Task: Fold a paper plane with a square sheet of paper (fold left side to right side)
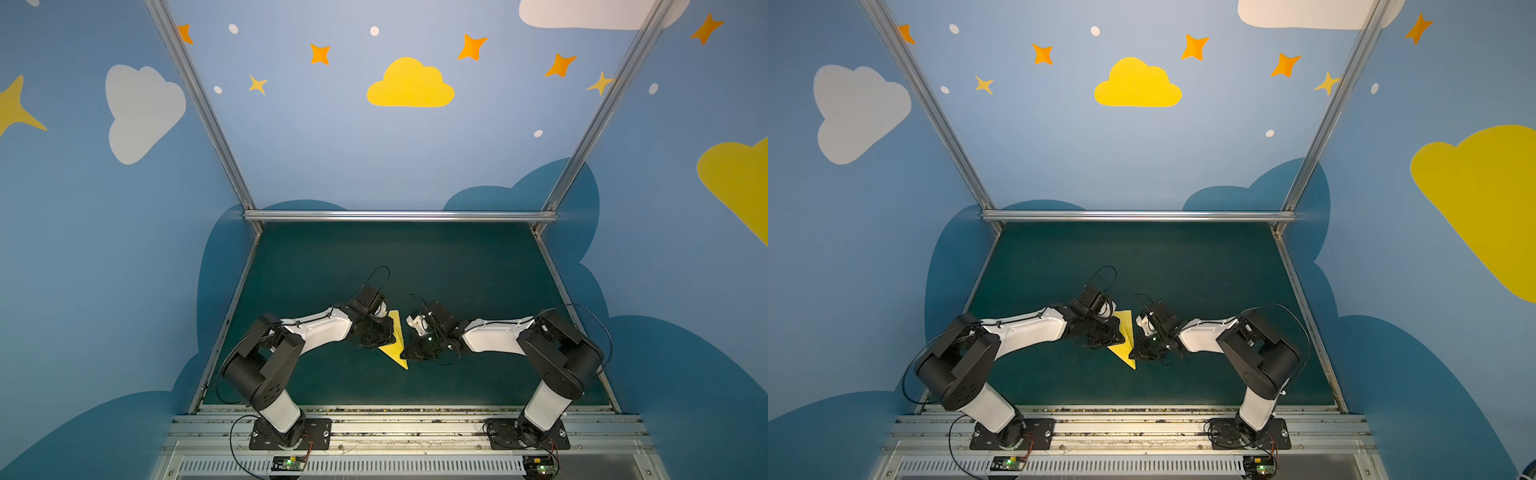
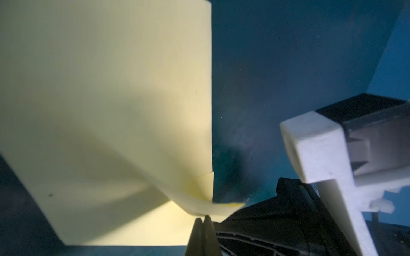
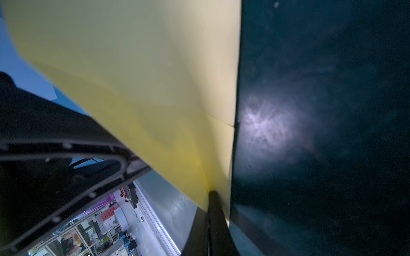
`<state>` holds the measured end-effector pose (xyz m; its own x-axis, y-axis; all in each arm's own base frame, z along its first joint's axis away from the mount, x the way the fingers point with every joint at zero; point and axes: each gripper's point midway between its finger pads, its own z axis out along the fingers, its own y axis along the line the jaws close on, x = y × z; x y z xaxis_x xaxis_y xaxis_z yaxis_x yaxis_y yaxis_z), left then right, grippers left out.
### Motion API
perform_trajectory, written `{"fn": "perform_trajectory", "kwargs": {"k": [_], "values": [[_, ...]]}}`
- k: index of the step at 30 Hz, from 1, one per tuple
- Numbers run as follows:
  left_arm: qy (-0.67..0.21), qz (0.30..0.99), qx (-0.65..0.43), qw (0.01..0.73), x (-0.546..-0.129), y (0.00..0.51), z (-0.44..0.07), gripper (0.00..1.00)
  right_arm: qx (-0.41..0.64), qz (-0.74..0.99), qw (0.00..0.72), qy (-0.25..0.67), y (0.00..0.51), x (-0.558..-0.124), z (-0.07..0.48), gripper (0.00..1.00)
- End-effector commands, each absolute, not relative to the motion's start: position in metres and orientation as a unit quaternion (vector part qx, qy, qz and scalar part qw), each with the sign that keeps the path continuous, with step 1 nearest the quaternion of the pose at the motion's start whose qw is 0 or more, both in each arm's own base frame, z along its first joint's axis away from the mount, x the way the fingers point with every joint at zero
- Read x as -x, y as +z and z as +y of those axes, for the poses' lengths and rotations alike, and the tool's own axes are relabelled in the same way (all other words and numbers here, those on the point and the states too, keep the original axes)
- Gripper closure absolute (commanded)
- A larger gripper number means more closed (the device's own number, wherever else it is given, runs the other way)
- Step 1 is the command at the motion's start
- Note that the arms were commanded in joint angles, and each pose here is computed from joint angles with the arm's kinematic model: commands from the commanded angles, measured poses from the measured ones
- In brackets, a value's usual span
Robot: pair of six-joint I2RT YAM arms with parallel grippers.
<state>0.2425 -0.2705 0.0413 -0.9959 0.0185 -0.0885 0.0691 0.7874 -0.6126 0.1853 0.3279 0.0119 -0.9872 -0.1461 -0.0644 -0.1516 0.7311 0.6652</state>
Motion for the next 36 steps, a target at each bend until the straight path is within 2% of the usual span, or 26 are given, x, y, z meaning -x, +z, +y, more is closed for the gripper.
{"fn": "perform_trajectory", "kwargs": {"k": [1, 20, 36], "values": [[-0.326, 0.944, -0.033, 0.045, -0.247, 0.041, -0.274, 0.96, 0.057, 0.964, -0.046, 0.256, -0.042, -0.157, 0.286, 1.00], [-0.316, 0.947, -0.030, 0.052, -0.258, 0.031, -0.277, 0.96, 0.061, 0.965, -0.045, 0.250, -0.044, -0.157, 0.283, 1.00], [-0.281, 0.957, 0.006, 0.072, -0.281, 0.018, -0.259, 0.96, 0.067, 0.966, -0.045, 0.247, -0.044, -0.156, 0.283, 1.00]]}}
